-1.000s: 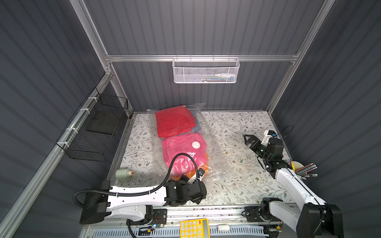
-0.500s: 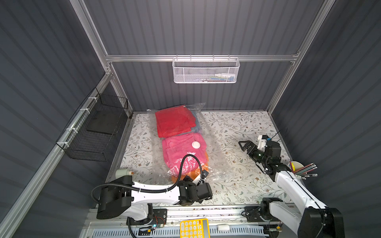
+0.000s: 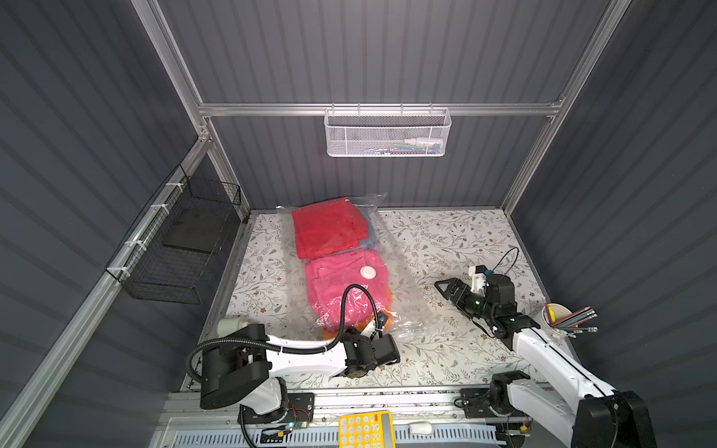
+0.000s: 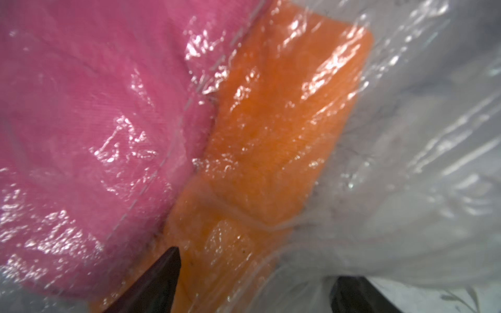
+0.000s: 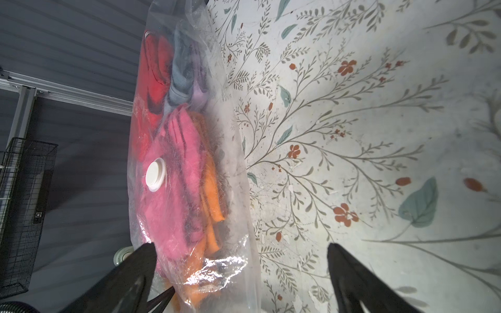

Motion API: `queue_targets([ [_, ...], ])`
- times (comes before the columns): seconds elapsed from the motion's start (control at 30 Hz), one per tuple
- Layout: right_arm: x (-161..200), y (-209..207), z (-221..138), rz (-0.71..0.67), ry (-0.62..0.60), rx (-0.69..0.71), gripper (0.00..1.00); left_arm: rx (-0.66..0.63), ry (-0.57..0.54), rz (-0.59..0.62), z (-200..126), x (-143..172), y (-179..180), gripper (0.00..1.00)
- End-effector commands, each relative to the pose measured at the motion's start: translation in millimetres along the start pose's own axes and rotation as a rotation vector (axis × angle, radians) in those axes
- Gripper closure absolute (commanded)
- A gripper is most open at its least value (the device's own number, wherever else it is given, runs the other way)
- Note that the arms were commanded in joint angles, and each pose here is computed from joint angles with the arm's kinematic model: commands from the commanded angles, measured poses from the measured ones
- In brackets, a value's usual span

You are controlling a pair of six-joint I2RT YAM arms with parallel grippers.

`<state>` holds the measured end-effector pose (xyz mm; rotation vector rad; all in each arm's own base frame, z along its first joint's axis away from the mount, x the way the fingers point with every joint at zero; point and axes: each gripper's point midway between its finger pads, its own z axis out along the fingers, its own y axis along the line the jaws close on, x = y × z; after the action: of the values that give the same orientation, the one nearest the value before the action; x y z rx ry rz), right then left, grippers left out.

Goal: Take the trousers out of the vacuum bag
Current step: Open the vacuum bag at the center of the board.

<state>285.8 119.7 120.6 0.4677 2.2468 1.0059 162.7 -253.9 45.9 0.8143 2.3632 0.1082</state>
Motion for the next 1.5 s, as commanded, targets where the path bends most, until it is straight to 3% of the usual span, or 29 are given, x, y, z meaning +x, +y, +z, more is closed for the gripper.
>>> queue_targets([
  [0.0,9,5,1,0.005,0.022,-0.016,0.02,0.000,-0.051,-0.011,-9,-23,1,0.17],
  [0.23,38,9,5,0.014,0.109,-0.016,0.02,0.028,-0.061,-0.020,-19,-26,3,0.09],
  [0.43,60,11,7,0.022,0.158,-0.010,0.02,0.001,-0.041,-0.024,-14,-19,13,0.10],
  [0.63,54,17,-5,0.012,0.114,-0.001,0.02,-0.001,-0.075,-0.041,-20,-29,16,0.25],
  [1.0,41,52,-55,-0.049,-0.002,-0.007,0.02,-0.001,-0.155,-0.078,-28,-56,18,0.76],
  [1.17,48,82,-66,-0.101,0.002,-0.049,0.01,0.024,-0.173,-0.095,-22,-67,14,0.83],
  [1.47,99,127,-44,-0.138,0.103,-0.133,0.01,0.059,-0.206,-0.107,-16,-87,7,0.84],
])
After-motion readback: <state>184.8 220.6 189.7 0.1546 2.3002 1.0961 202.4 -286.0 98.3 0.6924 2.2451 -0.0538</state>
